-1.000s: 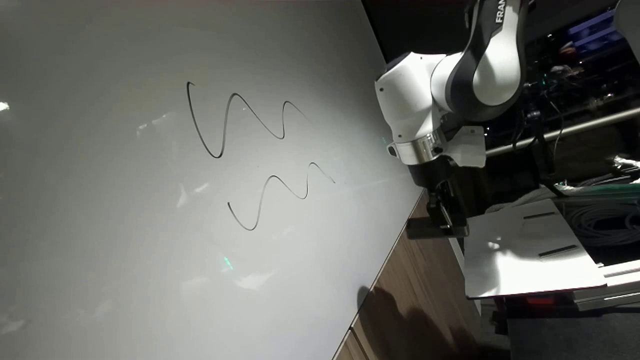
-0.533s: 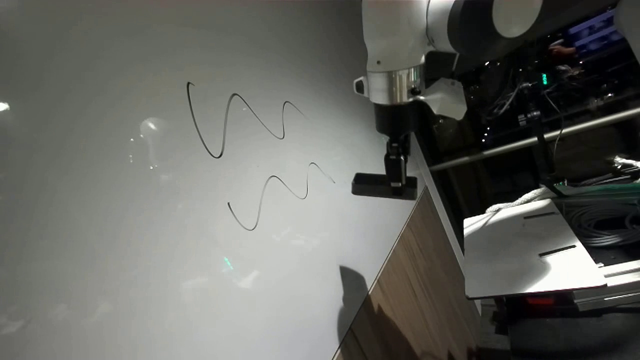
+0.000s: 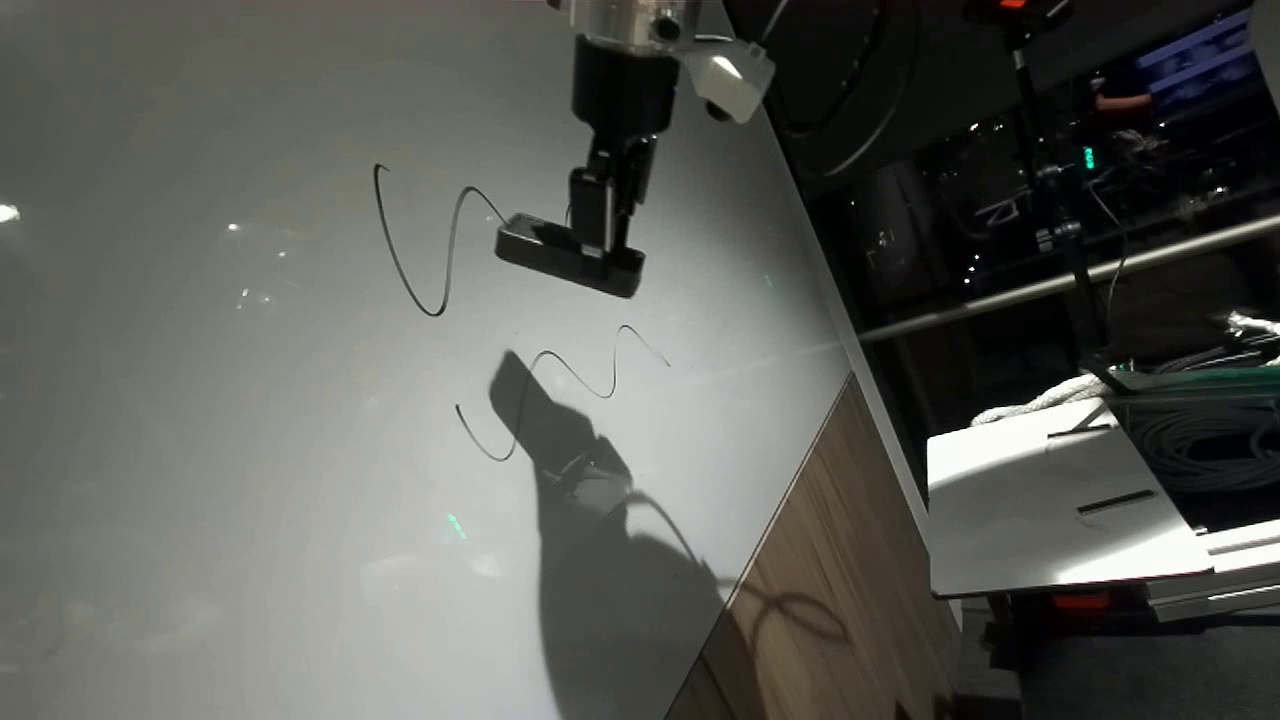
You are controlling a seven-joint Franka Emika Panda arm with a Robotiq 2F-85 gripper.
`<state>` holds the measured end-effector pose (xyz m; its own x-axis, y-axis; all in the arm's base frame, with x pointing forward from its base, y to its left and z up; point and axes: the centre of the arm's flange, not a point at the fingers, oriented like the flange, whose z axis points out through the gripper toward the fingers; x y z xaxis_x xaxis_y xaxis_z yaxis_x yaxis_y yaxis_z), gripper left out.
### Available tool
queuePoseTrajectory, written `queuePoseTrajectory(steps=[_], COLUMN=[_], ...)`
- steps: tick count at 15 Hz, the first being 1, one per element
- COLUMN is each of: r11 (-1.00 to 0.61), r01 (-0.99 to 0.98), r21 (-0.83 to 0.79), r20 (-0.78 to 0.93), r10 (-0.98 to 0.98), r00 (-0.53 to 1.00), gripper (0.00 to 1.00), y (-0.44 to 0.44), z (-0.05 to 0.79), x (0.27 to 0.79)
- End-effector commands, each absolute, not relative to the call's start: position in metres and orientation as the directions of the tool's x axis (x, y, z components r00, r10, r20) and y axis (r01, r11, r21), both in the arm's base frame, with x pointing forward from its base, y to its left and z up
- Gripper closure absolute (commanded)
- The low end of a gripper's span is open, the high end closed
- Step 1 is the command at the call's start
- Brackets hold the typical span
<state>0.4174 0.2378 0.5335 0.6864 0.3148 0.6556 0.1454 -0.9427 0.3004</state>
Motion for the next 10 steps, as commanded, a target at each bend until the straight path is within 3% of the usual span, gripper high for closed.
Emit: queuePoseTrajectory(steps=[1,10], r11=[-0.925,-0.913], r01=[0.143,0.115], r21=[0.353,0.392], r20=[0.713,0.792], r10=[0.364,0.399], r00=[0.599,0.462], gripper=[0.71,0.71], y=[0.277,0.309], z=[0.581,0.652], x=[0.476,0.531])
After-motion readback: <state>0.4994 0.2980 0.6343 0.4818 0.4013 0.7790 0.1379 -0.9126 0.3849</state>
